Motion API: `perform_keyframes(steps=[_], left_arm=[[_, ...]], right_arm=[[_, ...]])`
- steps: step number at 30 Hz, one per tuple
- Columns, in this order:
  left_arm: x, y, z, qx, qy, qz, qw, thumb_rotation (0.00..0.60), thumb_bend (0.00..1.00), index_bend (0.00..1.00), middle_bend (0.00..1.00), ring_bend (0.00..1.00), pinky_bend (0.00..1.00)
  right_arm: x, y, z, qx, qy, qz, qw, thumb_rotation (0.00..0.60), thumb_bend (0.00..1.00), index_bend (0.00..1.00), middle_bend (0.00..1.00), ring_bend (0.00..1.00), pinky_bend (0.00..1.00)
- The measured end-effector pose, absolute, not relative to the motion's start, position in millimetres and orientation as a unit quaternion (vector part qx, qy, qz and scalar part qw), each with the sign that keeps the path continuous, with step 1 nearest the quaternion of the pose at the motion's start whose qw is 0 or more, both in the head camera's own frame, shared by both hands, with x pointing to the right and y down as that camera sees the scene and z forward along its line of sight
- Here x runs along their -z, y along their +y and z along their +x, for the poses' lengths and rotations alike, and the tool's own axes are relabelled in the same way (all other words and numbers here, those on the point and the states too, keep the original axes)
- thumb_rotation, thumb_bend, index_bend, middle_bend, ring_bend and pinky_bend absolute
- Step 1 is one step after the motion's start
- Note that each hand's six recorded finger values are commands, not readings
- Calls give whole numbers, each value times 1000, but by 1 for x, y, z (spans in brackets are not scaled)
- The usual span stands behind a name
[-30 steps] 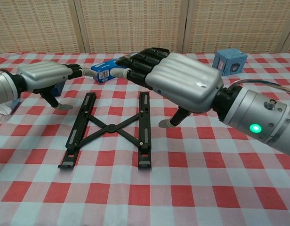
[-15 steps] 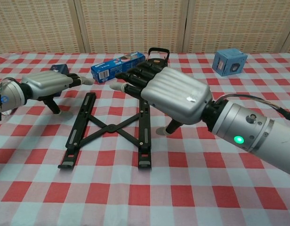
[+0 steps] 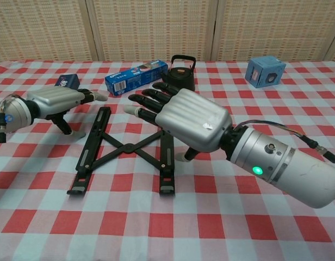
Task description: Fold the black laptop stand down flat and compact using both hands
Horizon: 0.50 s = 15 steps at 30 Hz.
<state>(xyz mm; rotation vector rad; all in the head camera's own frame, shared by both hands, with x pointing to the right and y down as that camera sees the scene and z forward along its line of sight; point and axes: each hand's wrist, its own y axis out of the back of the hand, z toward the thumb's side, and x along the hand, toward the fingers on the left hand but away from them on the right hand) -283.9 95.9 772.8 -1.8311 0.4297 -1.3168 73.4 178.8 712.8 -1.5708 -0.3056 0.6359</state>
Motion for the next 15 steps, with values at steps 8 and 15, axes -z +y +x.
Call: perform_keyframes(steps=[8, 15], left_arm=[[-774, 98, -283, 522, 172, -730, 406, 522, 260, 0, 0, 0, 184], [-774, 99, -284, 523, 172, -730, 405, 518, 260, 0, 0, 0, 184]], right_arm=[[-723, 182, 66, -281, -136, -689, 655, 600, 0, 0, 0, 0, 0], [-726, 183, 69, -283, -136, -689, 654, 600, 0, 0, 0, 0, 0]])
